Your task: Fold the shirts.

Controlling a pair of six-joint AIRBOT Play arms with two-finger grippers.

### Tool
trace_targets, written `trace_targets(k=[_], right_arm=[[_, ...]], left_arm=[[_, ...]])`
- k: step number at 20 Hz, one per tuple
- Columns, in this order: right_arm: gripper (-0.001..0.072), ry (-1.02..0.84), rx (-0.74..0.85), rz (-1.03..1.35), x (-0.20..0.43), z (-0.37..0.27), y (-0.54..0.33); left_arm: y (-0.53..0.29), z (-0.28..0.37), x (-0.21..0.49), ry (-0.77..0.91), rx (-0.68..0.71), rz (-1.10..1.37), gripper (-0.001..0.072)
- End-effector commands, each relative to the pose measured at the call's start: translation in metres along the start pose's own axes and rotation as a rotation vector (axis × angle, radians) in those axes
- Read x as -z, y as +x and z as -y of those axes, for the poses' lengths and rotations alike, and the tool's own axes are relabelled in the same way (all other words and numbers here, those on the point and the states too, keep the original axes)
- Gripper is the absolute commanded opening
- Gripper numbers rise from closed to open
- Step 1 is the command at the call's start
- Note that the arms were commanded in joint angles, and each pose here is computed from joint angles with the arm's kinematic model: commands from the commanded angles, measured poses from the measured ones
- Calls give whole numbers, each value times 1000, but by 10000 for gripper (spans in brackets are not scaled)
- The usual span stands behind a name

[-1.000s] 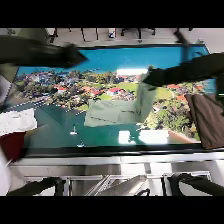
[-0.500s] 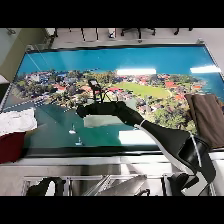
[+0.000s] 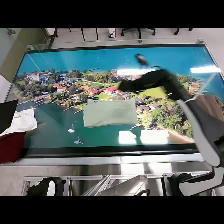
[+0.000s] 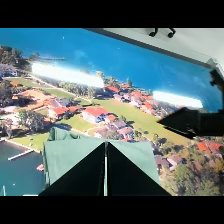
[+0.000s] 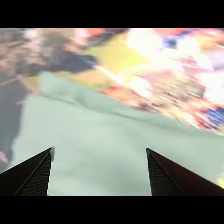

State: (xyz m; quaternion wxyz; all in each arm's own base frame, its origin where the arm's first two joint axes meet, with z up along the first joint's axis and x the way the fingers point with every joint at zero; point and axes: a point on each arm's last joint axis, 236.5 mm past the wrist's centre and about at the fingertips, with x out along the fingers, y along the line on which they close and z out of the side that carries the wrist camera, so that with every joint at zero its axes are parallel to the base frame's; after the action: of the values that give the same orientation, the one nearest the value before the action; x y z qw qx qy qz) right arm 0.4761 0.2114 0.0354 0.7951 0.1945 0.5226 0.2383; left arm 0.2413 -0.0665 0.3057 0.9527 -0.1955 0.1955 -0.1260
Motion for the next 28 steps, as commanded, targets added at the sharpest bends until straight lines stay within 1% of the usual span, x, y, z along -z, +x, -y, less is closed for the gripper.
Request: trace_targets(k=[1, 4, 7, 11, 14, 19, 20, 21, 22, 25, 28], right_arm=[[655, 197, 35, -190, 35, 87, -44], [654, 235, 16, -255, 50, 111, -29], [653, 252, -66, -304, 60, 105, 4], [654, 273, -66, -387, 86, 111, 48], [650, 262, -87, -429, 100, 100, 71], [639, 231, -118, -429, 107, 68, 96], [437, 226, -131, -431, 107, 60, 98], [124, 206, -151, -423, 106, 54, 100], [22, 209, -160, -407, 101, 50, 100], [21, 191, -173, -321, 70, 41, 83], [21, 152, -175, -125, 2, 38, 16]], left_arm=[[1, -2, 2, -3, -5, 1, 16], [10, -9, 4, -21, -10, -30, 16], [25, -18, 10, -50, -15, -84, 16], [37, -27, 16, -74, -23, -130, 16], [38, -27, 15, -74, -23, -127, 16], [38, -27, 15, -74, -23, -127, 15], [37, -27, 15, -74, -23, -127, 15], [37, -27, 15, -74, -23, -127, 16], [37, -27, 15, -74, -23, -127, 16], [37, -27, 15, -74, -23, -128, 16], [37, -27, 15, -74, -23, -128, 16]])
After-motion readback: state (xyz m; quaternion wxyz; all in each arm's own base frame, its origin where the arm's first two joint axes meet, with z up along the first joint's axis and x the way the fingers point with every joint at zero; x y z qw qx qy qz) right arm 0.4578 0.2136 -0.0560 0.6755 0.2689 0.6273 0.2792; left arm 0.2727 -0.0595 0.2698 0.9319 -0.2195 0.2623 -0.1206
